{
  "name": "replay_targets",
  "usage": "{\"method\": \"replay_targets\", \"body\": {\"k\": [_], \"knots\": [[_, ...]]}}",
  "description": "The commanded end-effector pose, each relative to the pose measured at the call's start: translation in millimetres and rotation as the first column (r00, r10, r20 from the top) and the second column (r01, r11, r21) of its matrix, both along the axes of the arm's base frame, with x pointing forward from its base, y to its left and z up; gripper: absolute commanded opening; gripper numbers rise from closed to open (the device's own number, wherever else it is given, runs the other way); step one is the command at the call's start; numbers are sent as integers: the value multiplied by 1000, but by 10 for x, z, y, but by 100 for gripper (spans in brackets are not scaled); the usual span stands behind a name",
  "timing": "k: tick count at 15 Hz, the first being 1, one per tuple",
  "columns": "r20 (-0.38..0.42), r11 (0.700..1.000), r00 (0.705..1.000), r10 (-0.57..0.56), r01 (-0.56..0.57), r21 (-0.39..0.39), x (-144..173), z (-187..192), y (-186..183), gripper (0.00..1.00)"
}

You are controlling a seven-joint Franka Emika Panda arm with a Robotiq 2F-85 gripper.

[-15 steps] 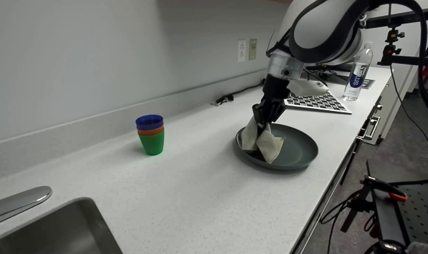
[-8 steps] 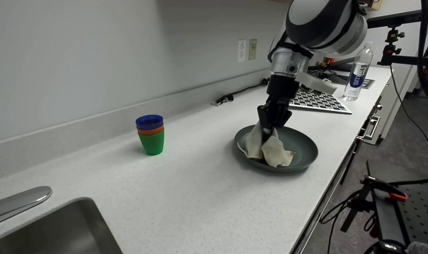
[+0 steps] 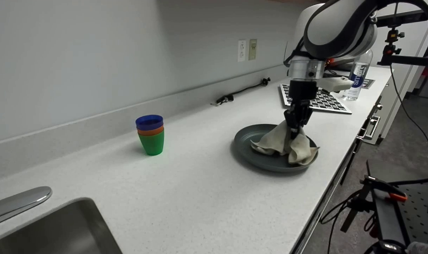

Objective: Use the towel to wipe the plate

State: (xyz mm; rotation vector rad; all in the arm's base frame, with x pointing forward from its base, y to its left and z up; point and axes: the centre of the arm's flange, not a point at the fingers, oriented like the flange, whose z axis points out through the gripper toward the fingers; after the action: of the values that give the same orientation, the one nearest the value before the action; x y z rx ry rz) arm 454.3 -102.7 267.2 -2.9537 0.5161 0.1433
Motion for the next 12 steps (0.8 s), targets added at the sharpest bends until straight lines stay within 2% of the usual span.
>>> {"method": "replay_targets", "body": {"k": [1, 4, 7, 9, 12], "knots": [[33, 989, 998, 52, -47, -142, 54, 57, -175, 2], [94, 969, 991, 93, -68, -239, 213, 59, -212, 2], [162, 957, 982, 98, -49, -284, 372, 35, -155, 2], [202, 961, 977, 76, -17, -278, 478, 20, -74, 2], [224, 974, 974, 31, 21, -224, 591, 22, 82, 2]]}}
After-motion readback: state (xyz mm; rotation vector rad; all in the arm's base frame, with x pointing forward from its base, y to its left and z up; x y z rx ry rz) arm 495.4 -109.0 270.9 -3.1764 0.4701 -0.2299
